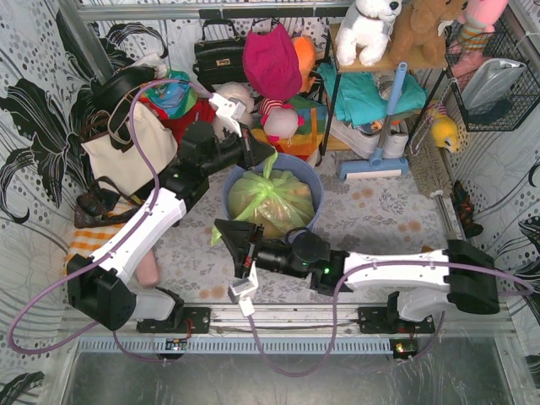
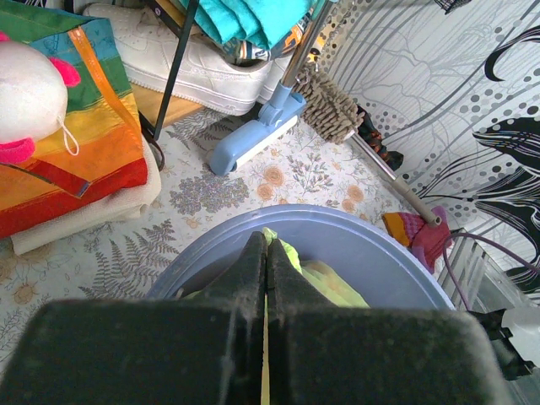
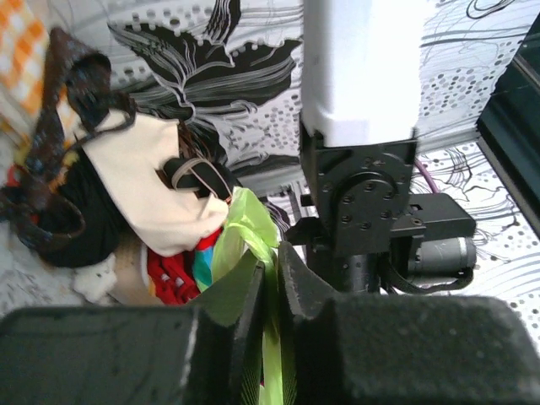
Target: Tie the trash bag
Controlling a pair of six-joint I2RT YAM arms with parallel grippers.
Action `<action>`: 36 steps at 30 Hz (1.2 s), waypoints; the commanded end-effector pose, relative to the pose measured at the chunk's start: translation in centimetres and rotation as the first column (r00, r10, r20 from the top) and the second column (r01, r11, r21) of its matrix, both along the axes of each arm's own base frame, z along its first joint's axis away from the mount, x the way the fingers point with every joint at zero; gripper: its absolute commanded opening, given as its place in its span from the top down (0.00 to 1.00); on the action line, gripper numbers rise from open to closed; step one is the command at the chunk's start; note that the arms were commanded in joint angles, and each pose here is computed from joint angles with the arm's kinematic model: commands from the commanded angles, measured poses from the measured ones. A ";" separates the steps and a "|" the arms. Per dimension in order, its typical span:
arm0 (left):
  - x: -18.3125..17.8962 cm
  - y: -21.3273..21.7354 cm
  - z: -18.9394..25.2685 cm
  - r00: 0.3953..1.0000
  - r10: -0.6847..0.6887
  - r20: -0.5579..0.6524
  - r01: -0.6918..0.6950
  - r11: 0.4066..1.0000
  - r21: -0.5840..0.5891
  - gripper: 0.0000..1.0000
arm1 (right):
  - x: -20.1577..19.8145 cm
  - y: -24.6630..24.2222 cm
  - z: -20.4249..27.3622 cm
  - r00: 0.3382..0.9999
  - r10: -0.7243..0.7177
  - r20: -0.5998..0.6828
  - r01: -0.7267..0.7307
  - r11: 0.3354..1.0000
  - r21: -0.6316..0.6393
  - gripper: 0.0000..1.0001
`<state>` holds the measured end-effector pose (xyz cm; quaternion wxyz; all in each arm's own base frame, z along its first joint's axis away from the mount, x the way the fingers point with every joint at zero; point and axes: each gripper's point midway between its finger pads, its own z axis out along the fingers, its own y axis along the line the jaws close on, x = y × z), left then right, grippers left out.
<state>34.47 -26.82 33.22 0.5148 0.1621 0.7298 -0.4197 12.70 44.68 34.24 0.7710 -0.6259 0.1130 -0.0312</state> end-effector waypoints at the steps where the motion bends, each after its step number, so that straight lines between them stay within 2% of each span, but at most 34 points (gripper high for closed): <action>1: 0.2 -0.1 2.3 0.998 -0.004 0.070 0.007 0.999 -0.038 1.00 | -3.2 -2.1 2.2 0.971 0.179 -0.158 -0.170 0.983 0.065 0.92; 5: 0.6 -0.3 2.3 0.997 -0.001 0.072 0.005 0.999 -0.044 1.00 | -4.8 -4.1 3.4 0.926 0.277 -0.256 -0.256 0.960 0.112 1.00; 11: 1.3 -0.6 2.5 0.997 0.001 0.077 0.003 0.999 -0.050 1.00 | -5.3 -7.1 5.7 0.862 0.368 -0.350 -0.290 0.923 0.254 1.00; 15: 1.9 -0.5 2.0 0.997 0.024 0.077 -0.021 0.999 -0.043 1.00 | -3.4 -9.4 8.7 0.801 0.423 -0.423 -0.197 0.854 0.481 1.00; 19: 2.5 0.2 1.4 0.993 0.079 0.082 -0.076 0.996 -0.040 1.00 | -1.3 -11.8 9.4 0.681 0.521 -0.515 -0.050 0.734 0.678 1.00; 22: 2.9 0.7 0.8 0.990 0.117 0.082 -0.114 0.993 -0.038 1.00 | -0.4 -13.3 8.6 0.563 0.615 -0.552 0.049 0.642 0.765 1.00; 24: 3.1 1.0 0.5 0.988 0.131 0.081 -0.129 0.991 -0.034 1.00 | 0.5 -13.8 7.8 0.459 0.657 -0.598 0.131 0.616 0.777 1.00; 30: 3.6 1.1 0.4 0.985 0.148 0.091 -0.146 0.989 -0.028 1.00 | 2.4 -12.8 4.7 0.094 0.601 -0.793 0.330 0.733 0.595 1.00; 32: 4.0 1.1 0.4 0.982 0.159 0.099 -0.156 0.987 -0.030 1.00 | 1.8 -12.4 3.4 -0.015 0.568 -0.823 0.336 0.778 0.531 1.00; 36: 4.8 0.8 0.5 0.980 0.165 0.107 -0.161 0.986 -0.043 1.00 | -0.1 -11.4 2.1 -0.206 0.519 -0.829 0.254 0.847 0.467 1.00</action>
